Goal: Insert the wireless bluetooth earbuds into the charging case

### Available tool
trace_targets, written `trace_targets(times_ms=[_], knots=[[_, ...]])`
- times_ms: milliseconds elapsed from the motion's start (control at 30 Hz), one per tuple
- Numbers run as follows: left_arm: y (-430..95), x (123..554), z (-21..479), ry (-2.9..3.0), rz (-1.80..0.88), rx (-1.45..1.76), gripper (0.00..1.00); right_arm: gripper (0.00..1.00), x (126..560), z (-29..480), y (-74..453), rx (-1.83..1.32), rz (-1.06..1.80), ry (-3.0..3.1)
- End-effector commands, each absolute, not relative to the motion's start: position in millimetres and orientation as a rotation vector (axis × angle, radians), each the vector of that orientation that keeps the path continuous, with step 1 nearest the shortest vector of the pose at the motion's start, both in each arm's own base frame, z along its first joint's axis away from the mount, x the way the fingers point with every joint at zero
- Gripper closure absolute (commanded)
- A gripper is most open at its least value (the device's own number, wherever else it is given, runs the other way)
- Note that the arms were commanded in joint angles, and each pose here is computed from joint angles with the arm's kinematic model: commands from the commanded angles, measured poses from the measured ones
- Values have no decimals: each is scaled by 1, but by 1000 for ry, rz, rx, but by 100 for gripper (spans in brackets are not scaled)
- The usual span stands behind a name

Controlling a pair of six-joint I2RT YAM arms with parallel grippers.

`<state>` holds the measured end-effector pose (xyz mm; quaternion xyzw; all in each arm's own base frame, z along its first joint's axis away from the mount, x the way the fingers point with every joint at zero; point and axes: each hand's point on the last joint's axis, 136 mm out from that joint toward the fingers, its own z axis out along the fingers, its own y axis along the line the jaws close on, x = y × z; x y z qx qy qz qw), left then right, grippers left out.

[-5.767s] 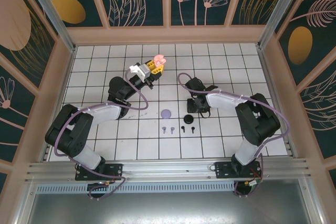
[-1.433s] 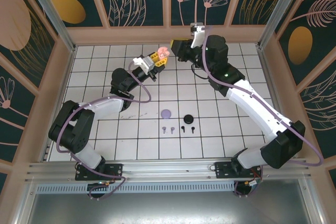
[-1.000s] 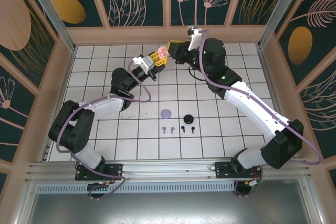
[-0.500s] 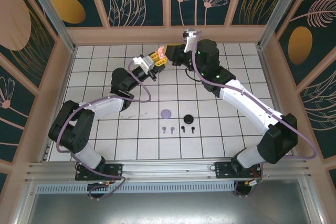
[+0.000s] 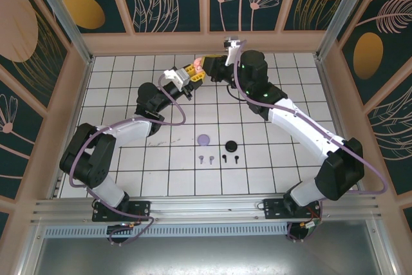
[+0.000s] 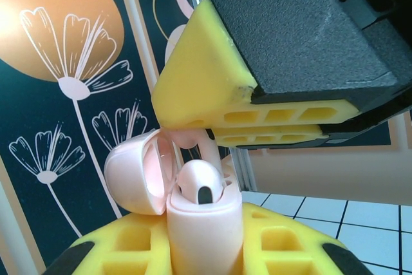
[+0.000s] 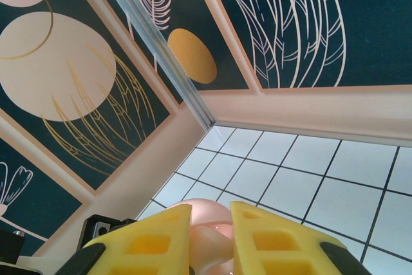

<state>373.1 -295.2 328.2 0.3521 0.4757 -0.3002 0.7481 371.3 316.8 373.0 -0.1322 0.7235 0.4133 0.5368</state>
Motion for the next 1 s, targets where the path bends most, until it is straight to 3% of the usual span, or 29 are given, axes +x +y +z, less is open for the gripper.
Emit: trace_targets(times_ms=[0,533,733,967], knots=[[-297,366,349,960,-661,769,100,81,363,365,317,-352,969,1741],[-298,368,345,972,-663,770,100,80,361,350,321,-404,948,1797],[-299,370,339,991,-667,773,100,45,369,385,310,-338,937,1735],[-298,371,328,1018,-669,770,100,34,364,428,288,-287,970,1688]])
